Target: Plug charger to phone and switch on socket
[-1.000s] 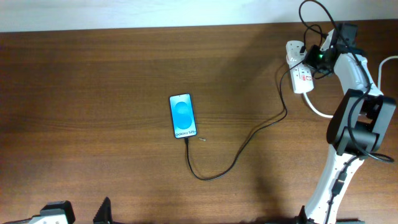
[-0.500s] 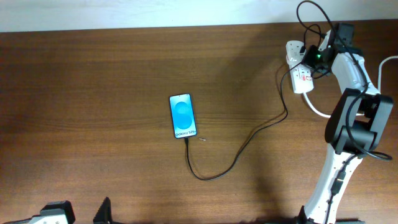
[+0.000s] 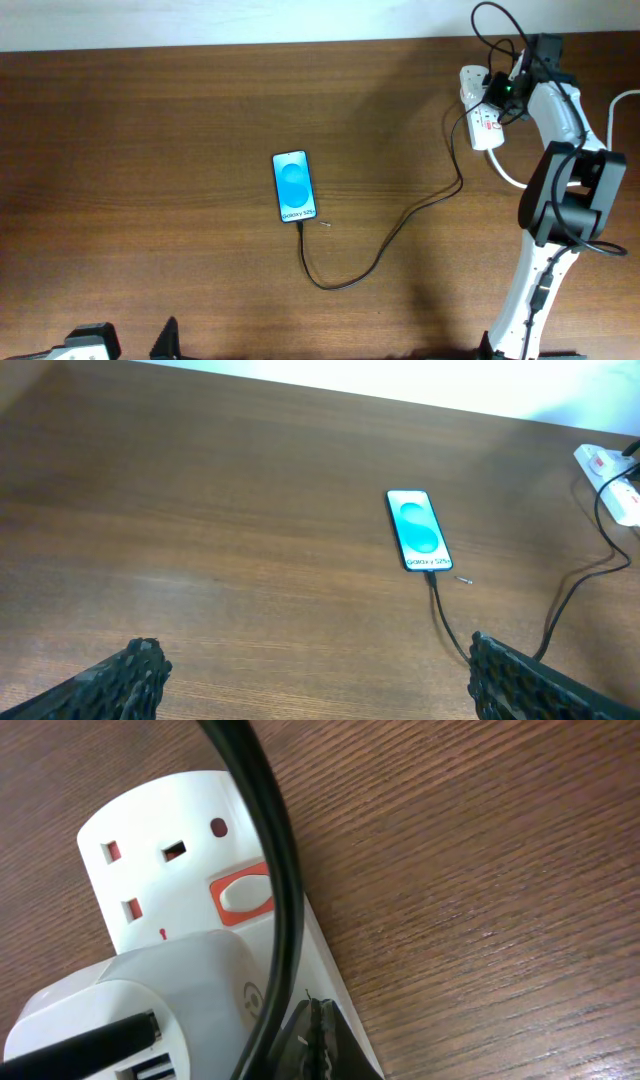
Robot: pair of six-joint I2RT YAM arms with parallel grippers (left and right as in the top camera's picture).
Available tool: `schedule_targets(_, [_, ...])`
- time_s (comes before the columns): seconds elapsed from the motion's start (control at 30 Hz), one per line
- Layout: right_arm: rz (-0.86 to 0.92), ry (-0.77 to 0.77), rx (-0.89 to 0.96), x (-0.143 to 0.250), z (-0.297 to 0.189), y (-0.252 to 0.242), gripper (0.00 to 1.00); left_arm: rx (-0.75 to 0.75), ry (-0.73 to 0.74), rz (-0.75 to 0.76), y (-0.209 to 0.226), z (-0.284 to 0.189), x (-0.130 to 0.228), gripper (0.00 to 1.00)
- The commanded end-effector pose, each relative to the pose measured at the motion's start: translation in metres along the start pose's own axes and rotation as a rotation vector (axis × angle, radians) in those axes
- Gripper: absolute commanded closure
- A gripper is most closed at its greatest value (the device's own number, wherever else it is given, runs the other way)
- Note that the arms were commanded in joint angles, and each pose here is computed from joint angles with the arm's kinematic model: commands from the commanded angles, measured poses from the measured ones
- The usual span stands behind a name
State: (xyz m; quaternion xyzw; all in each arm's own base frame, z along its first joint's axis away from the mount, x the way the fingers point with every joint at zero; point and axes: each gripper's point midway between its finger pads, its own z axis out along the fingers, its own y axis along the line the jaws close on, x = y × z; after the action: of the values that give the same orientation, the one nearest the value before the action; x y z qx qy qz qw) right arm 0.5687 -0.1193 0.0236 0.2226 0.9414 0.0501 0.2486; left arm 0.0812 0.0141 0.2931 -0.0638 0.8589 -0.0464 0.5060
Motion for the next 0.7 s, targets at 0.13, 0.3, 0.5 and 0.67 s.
schedule_targets(0.13, [-0.125,0.274,-0.101,0.108,0.049,0.072,0.96,-0.002,-0.006,-0.009,0.001,0.000,0.000,0.01])
schedule_targets(0.3, [-0.138,0.303,-0.095,0.118,0.048,0.078,0.96,-0.002,-0.006,-0.009,0.001,0.000,0.000,0.01])
schedule_targets(0.5, [-0.164,0.312,-0.090,0.126,0.047,0.088,0.96,-0.002,-0.006,-0.009,0.001,0.000,0.000,0.01])
schedule_targets(0.67, [-0.183,0.324,-0.071,0.136,0.049,0.092,0.96,-0.002,-0.006,-0.009,0.001,0.000,0.000,0.01])
